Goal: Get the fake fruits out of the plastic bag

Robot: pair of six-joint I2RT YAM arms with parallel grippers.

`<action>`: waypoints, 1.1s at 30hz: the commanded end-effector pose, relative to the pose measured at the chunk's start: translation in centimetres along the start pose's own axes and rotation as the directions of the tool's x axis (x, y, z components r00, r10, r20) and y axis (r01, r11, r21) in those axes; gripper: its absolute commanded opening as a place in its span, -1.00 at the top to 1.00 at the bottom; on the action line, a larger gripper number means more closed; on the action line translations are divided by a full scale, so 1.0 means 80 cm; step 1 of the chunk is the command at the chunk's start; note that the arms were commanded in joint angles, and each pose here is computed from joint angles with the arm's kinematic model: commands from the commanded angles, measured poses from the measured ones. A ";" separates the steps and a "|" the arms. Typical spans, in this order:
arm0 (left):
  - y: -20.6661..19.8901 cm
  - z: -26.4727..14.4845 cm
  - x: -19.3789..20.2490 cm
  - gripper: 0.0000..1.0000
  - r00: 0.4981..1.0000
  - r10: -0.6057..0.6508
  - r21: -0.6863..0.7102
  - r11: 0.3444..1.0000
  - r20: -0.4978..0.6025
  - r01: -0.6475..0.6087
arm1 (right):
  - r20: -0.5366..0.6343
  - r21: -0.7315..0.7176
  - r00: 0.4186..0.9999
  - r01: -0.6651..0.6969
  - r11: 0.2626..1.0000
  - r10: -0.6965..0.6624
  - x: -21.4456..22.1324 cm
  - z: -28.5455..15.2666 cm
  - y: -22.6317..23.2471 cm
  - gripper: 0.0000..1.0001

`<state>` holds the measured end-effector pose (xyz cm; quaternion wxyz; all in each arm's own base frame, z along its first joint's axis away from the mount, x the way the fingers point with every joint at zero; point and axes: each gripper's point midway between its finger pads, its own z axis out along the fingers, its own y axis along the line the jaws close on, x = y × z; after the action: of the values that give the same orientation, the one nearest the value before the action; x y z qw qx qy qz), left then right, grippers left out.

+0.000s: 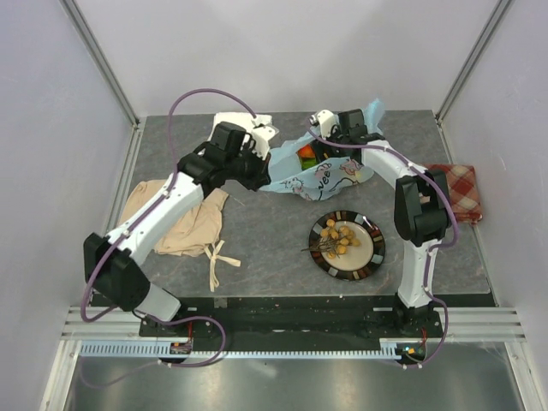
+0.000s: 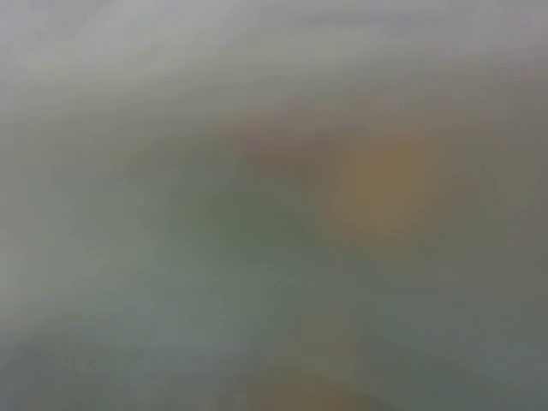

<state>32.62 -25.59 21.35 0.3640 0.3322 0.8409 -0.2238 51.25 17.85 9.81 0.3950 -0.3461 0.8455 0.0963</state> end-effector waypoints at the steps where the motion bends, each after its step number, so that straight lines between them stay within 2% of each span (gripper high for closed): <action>1: -0.020 -0.034 -0.025 0.97 0.993 0.100 0.071 0.992 0.070 -0.105 | -0.008 -0.060 0.999 0.043 0.997 -0.043 0.003 -0.006 0.006 -0.51; 5: -0.019 -0.009 0.009 0.97 0.998 0.061 0.098 0.993 -0.020 -0.059 | -0.060 -0.132 0.997 0.031 0.991 -0.039 0.038 0.010 0.026 -0.60; 10: -0.014 0.015 0.022 0.97 0.998 0.044 0.109 0.993 -0.047 -0.039 | -0.056 -0.209 0.995 0.065 0.976 -0.078 0.050 0.018 0.047 -0.62; 13: -0.010 0.033 0.027 0.97 0.996 0.017 0.109 0.994 -0.089 -0.007 | -0.085 -0.224 0.989 0.102 0.969 -0.123 0.065 0.026 0.058 -0.62; 17: -0.008 0.044 0.030 0.97 0.994 0.007 0.117 0.993 -0.109 0.006 | -0.079 -0.204 0.991 0.094 0.975 -0.112 0.071 0.036 0.058 -0.56; 18: -0.007 0.048 0.034 0.97 0.993 0.000 0.113 0.994 -0.121 0.013 | -0.065 -0.195 0.992 0.097 0.976 -0.111 0.068 0.038 0.057 -0.51; 20: -0.004 0.050 0.038 0.97 0.992 -0.003 0.104 0.994 -0.128 0.016 | -0.017 -0.171 0.993 0.110 0.979 -0.114 0.056 0.040 0.053 -0.28; 21: -0.004 0.050 0.040 0.97 0.991 -0.004 0.101 0.995 -0.134 0.018 | 0.000 -0.158 0.993 0.116 0.981 -0.117 0.048 0.036 0.050 -0.16; 22: -0.002 0.050 0.042 0.97 0.991 -0.002 0.094 0.995 -0.136 0.015 | 0.018 -0.136 0.993 0.119 0.984 -0.117 0.039 0.033 0.044 0.08; 25: 0.002 0.049 0.043 0.97 0.991 -0.001 0.073 0.997 -0.137 0.011 | 0.056 -0.103 0.991 0.123 0.987 -0.118 0.018 0.006 0.037 0.42; 28: 0.006 0.052 0.043 0.97 0.990 -0.003 0.060 0.998 -0.142 0.012 | 0.128 -0.080 0.984 0.135 0.988 -0.124 -0.015 -0.039 0.035 0.57; 33: 0.010 0.057 0.042 0.97 0.991 -0.019 0.041 0.999 -0.134 0.024 | 0.222 -0.084 0.970 0.124 0.989 -0.103 -0.062 -0.114 0.049 0.66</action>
<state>32.27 -26.25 14.62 0.2718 0.3513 0.8667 -0.2269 46.53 18.60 10.87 0.4020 -0.4071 0.8099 0.1292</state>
